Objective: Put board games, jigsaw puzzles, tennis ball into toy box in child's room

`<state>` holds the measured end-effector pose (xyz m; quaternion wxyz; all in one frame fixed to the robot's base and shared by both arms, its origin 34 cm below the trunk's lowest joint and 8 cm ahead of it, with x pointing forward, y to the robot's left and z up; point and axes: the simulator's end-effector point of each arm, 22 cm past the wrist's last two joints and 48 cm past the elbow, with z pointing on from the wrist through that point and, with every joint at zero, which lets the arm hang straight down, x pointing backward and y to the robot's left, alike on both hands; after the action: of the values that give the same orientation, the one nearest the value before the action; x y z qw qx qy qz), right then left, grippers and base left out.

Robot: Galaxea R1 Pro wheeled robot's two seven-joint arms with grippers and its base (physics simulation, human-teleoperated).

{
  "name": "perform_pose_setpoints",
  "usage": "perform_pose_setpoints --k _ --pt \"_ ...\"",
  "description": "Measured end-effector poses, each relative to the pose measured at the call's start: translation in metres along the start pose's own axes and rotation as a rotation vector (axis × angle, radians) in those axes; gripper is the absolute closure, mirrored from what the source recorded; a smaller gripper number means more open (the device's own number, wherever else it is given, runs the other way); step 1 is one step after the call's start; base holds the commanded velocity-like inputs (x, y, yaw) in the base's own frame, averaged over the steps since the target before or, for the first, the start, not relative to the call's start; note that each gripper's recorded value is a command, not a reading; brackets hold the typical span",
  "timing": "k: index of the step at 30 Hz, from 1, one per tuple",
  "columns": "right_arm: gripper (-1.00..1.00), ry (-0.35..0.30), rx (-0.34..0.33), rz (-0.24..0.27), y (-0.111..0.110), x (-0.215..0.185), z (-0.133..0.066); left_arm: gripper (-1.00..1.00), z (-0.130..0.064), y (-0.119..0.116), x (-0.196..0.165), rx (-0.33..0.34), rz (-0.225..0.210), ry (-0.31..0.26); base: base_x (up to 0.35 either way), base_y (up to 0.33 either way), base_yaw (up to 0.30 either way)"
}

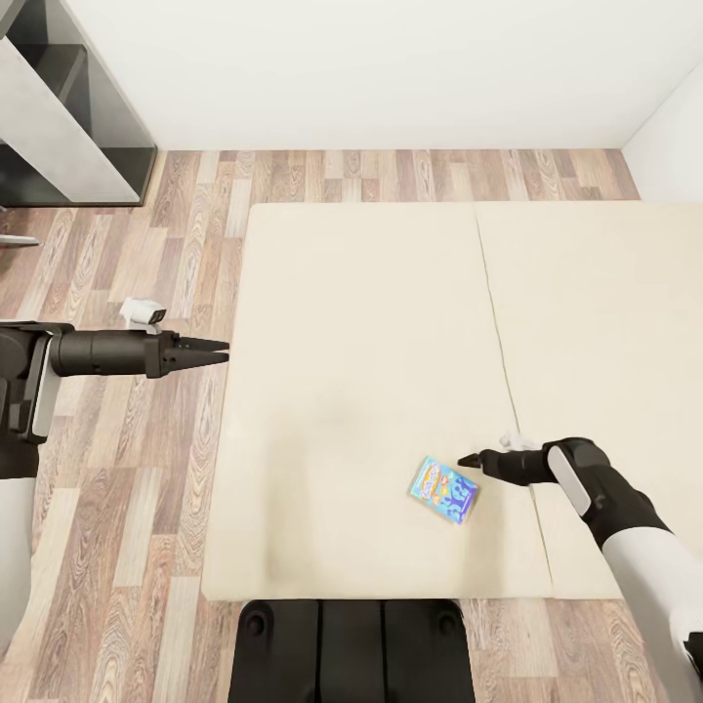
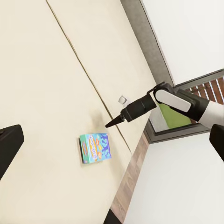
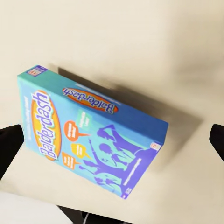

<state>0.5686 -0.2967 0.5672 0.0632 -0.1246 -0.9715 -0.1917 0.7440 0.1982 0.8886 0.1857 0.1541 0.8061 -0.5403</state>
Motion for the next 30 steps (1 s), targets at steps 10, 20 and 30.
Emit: perform_pose_setpoints --k 10,20,30 --pt "-1.00 0.003 -0.012 -0.007 0.0055 0.0019 0.0029 -1.00 0.0002 -0.0001 0.0001 0.000 0.000 0.001 0.000 0.000 0.000" --pt "-1.00 0.004 -0.014 -0.007 0.0063 0.0021 0.0032 -1.00 0.0003 -0.0001 0.0003 0.000 0.000 0.001 0.000 0.000 0.000" --pt "-1.00 0.008 -0.009 0.000 0.0016 0.0073 0.0077 -1.00 0.0007 -0.0002 0.0005 0.001 0.000 0.002 0.000 0.000 0.000"
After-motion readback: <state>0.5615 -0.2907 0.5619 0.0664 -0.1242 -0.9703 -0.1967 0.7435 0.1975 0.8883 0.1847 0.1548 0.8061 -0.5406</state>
